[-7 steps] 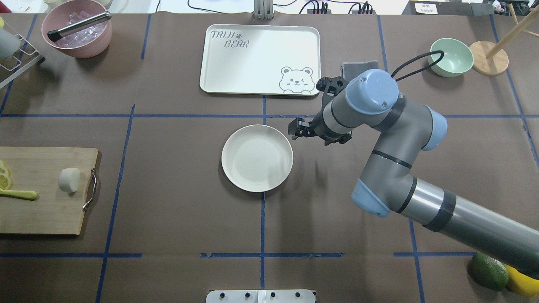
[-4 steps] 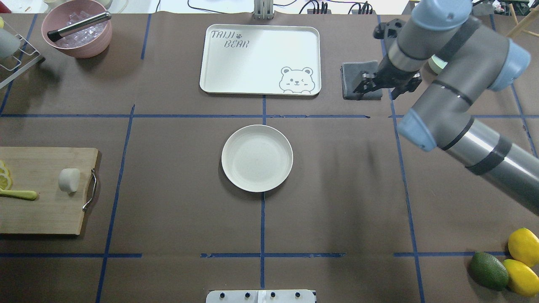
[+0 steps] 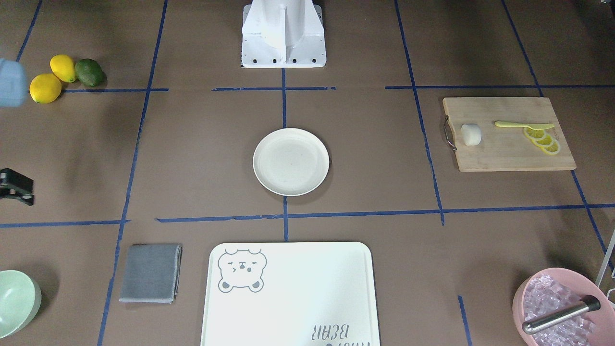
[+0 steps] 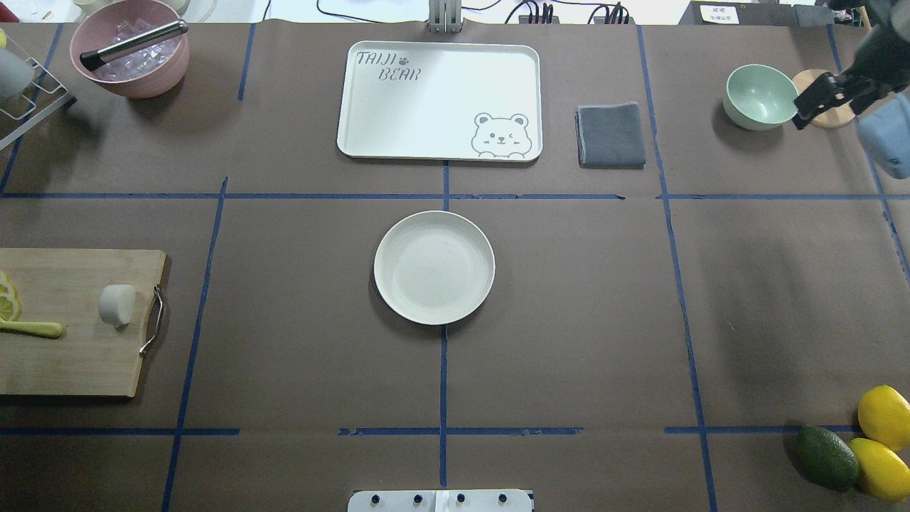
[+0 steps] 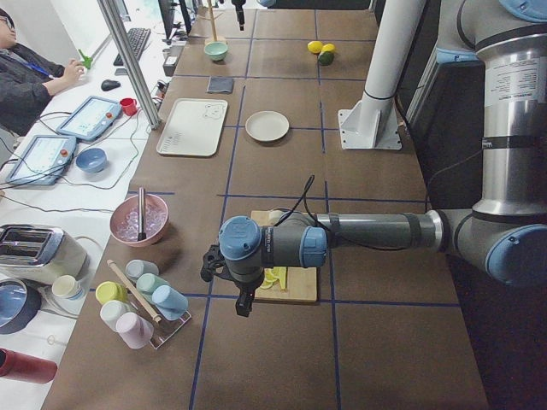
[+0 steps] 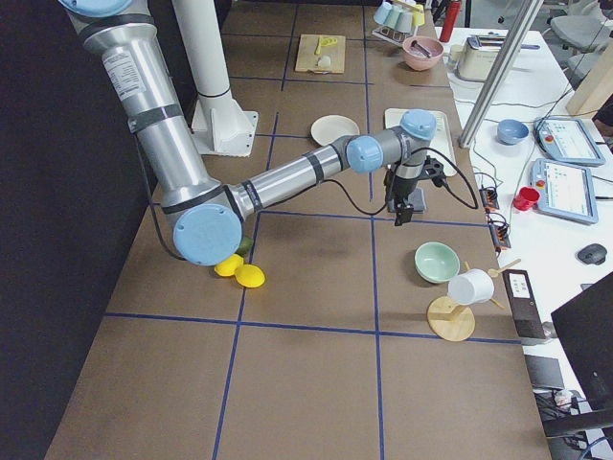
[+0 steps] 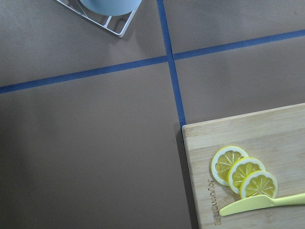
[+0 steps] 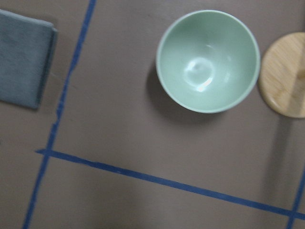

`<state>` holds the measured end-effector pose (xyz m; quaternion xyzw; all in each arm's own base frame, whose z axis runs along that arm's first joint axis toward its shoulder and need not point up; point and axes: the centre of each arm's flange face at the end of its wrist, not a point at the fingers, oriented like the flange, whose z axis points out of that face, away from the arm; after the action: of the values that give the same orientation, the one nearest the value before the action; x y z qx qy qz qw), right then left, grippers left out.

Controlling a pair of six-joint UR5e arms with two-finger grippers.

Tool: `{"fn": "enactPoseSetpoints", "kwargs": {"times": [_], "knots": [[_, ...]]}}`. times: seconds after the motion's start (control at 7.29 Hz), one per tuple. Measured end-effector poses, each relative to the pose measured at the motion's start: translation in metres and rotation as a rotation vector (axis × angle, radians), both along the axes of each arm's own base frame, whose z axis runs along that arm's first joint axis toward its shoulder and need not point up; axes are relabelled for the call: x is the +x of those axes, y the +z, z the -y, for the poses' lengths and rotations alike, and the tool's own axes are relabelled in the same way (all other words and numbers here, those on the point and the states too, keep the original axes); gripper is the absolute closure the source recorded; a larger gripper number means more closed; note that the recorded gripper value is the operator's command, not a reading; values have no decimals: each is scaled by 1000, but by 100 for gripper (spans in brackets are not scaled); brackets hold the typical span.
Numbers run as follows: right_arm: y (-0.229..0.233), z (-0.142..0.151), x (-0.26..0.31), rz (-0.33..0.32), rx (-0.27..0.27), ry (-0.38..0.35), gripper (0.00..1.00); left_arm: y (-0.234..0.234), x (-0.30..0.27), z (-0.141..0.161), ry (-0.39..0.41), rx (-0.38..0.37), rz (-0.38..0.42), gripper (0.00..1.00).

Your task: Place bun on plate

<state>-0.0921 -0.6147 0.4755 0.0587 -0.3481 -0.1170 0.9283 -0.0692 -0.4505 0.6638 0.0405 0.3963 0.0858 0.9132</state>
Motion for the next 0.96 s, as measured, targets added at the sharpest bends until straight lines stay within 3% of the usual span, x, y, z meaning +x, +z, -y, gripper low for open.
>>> {"fn": "enactPoseSetpoints", "kwargs": {"times": [0.41, 0.69, 0.96], "knots": [[96, -55, 121, 23, -10, 0, 0, -2, -1, 3, -15, -9, 8, 0], [136, -88, 142, 16, -55, 15, 0, -10, 0, 10, -16, 15, 7, 0], [144, -96, 144, 18, -71, 21, 0, -36, 8, 42, -14, 115, 0, 0]]}}
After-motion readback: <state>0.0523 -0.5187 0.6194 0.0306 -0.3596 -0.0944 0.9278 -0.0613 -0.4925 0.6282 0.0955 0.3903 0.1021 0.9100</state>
